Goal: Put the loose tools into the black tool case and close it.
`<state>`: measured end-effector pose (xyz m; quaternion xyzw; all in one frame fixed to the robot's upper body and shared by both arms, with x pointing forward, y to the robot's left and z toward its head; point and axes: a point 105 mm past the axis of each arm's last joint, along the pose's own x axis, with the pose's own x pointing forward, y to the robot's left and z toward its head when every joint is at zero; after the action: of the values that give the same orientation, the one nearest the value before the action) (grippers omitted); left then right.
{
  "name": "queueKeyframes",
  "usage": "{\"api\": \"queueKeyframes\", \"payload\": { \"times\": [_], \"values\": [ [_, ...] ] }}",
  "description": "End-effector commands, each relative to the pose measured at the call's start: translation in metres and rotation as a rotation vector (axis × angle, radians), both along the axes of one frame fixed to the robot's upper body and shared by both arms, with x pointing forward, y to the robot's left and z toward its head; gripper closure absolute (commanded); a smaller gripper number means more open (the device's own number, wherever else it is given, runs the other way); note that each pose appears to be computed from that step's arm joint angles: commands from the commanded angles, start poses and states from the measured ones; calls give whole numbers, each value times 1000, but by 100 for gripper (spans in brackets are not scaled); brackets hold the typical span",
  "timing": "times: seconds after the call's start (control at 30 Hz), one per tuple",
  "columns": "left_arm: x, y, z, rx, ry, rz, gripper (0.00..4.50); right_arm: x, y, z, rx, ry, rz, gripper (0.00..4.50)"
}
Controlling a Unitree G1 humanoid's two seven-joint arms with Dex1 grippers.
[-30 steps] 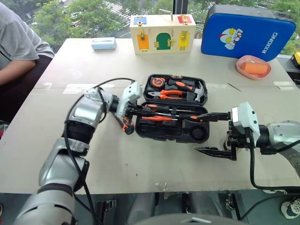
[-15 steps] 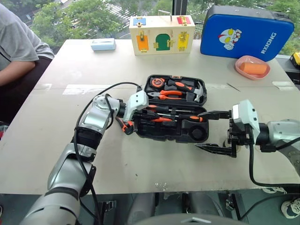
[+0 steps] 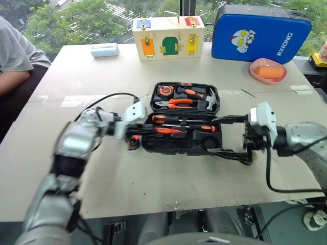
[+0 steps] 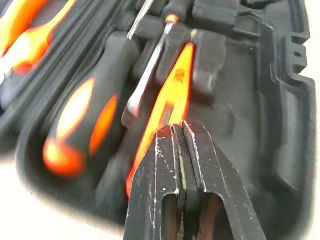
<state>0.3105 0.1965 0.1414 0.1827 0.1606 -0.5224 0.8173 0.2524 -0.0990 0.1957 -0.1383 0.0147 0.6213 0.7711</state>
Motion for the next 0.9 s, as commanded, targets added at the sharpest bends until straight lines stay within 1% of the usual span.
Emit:
{"api": "queueKeyframes", "payload": {
  "times": [0.03, 0.07, 0.1, 0.13, 0.17, 0.2, 0.23, 0.27, 0.3, 0.33, 0.43, 0.47, 0.5, 0.57, 0.6, 0.63, 0.67, 0.7, 0.73, 0.77, 0.83, 0.9],
  "values": [
    [-24, 30, 34, -87, -51, 197, 380, -1, 7, 6, 19, -32, 63, 0],
    [-39, 45, 31, -99, -32, 279, 352, -1, 9, 5, 22, -28, 84, 0],
    [-52, 55, 29, -104, -17, 341, 315, 0, 10, 4, 23, -25, 100, 0],
    [-61, 60, 27, -104, -8, 379, 260, 0, 11, 4, 23, -24, 110, 0],
    [-73, 65, 23, -101, -6, 425, 218, 2, 12, 4, 25, -25, 121, 0],
    [-83, 68, 21, -95, -13, 458, 150, 4, 13, 5, 28, -25, 130, 0],
    [-91, 69, 19, -90, -18, 486, 130, 6, 14, 6, 34, -25, 139, 0],
    [-95, 63, 21, -93, -25, 488, 89, 8, 16, 8, 44, -19, 152, 0],
    [-95, 57, 24, -100, -27, 476, 38, 9, 17, 9, 49, -16, 163, 0],
    [-95, 53, 26, -105, -27, 468, 9, 9, 18, 10, 52, -14, 171, 0],
    [-82, 48, 34, -103, -39, 445, 9, 10, 19, 8, 38, -24, 180, 0],
    [-76, 53, 37, -110, -31, 477, 36, 9, 19, 8, 28, -33, 180, 0],
    [-72, 56, 40, -117, -24, 502, 73, 9, 19, 8, 22, -39, 180, 0],
    [-70, 63, 42, -162, 0, 556, 149, 8, 18, 11, 20, -48, 184, 0],
    [-71, 67, 42, -184, 11, 589, 129, 7, 17, 12, 22, -51, 185, 0],
    [-73, 70, 40, -196, 26, 617, 123, 8, 16, 14, 22, -55, 185, 0],
    [-78, 71, 38, -196, 34, 634, 97, 8, 16, 15, 22, -62, 181, 0],
    [-82, 72, 36, -191, 42, 648, 48, 9, 15, 16, 21, -69, 179, 0],
    [-86, 72, 34, -187, 48, 661, 16, 9, 15, 17, 22, -76, 177, 0],
    [-88, 72, 33, -184, 51, 670, 7, 9, 15, 18, 22, -81, 177, 0],
    [-94, 75, 29, -197, 74, 728, 7, 9, 17, 21, 27, -97, 181, 0],
    [-96, 76, 23, -198, 103, 789, 7, 8, 18, 22, 27, -112, 185, 0]
  ]
}}
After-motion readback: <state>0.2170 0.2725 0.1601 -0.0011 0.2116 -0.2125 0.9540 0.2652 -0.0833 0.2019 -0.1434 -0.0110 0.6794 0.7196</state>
